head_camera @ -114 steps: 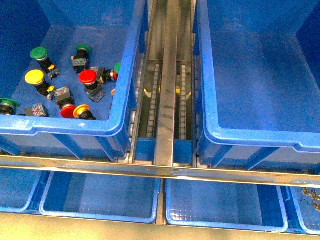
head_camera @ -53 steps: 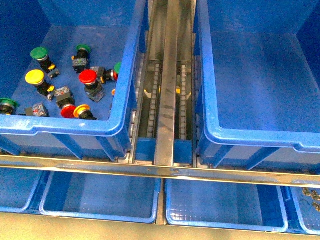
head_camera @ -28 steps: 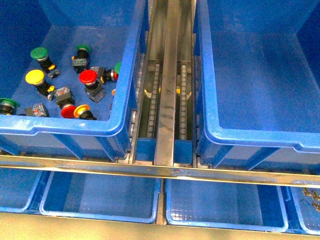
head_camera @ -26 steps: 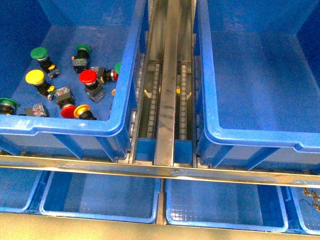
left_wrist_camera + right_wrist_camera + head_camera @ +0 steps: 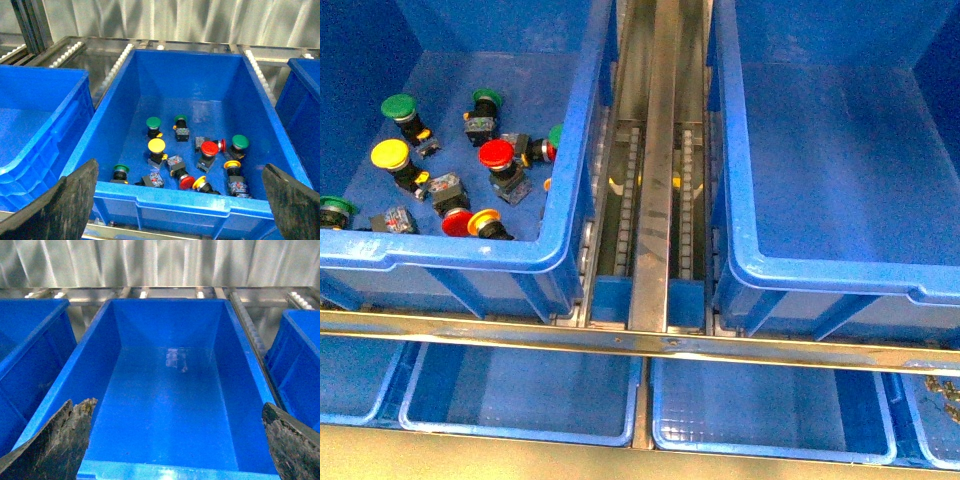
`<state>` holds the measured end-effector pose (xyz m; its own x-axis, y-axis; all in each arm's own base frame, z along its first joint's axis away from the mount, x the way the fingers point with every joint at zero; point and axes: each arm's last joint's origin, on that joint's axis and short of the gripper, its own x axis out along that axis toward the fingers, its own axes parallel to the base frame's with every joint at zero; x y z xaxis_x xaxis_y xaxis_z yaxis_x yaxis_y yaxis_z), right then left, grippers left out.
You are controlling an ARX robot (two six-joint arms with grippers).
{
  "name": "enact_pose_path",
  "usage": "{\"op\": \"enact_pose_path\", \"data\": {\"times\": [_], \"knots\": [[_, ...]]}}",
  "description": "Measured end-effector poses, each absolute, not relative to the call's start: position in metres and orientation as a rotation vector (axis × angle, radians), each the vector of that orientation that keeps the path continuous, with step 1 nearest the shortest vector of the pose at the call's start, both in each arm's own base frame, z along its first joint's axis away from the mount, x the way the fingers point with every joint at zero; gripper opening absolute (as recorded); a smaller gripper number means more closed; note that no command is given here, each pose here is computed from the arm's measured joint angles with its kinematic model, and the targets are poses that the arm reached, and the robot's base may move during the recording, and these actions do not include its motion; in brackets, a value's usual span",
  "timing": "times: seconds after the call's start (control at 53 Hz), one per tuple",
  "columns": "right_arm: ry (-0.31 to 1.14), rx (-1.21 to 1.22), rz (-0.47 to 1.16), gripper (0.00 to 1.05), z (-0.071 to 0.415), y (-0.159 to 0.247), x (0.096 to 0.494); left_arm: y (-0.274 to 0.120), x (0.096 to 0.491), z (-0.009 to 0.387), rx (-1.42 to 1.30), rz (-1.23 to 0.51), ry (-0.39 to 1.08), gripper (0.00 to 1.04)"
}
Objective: Pick red and yellow buttons and place in box
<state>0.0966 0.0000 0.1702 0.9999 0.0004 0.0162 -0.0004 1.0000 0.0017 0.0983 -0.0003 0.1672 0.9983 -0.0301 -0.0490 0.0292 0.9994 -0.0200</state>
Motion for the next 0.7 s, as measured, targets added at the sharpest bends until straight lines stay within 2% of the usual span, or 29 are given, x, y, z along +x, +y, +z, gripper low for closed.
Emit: {"op": "enact_pose_path", "data": {"times": [0.076, 0.151, 0.283, 0.434, 0.698], "knots": [[-0.016, 0.002, 0.0, 0.99, 0.17, 0.0, 0.097, -0.004, 0.104, 0.173, -0.163, -0.171, 0.406, 0.97], [-0.016, 0.002, 0.0, 0.99, 0.17, 0.0, 0.097, -0.007, 0.12, 0.184, -0.209, -0.222, 0.517, 0.97], [-0.016, 0.002, 0.0, 0.99, 0.17, 0.0, 0.097, -0.006, 0.162, 0.214, -0.156, -0.273, 0.5, 0.97], [-0.016, 0.002, 0.0, 0.99, 0.17, 0.0, 0.097, 0.002, 0.208, 0.231, -0.042, -0.32, 0.501, 0.97], [-0.016, 0.002, 0.0, 0.99, 0.17, 0.0, 0.097, 0.009, 0.278, 0.219, 0.216, -0.337, 0.545, 0.97]]}}
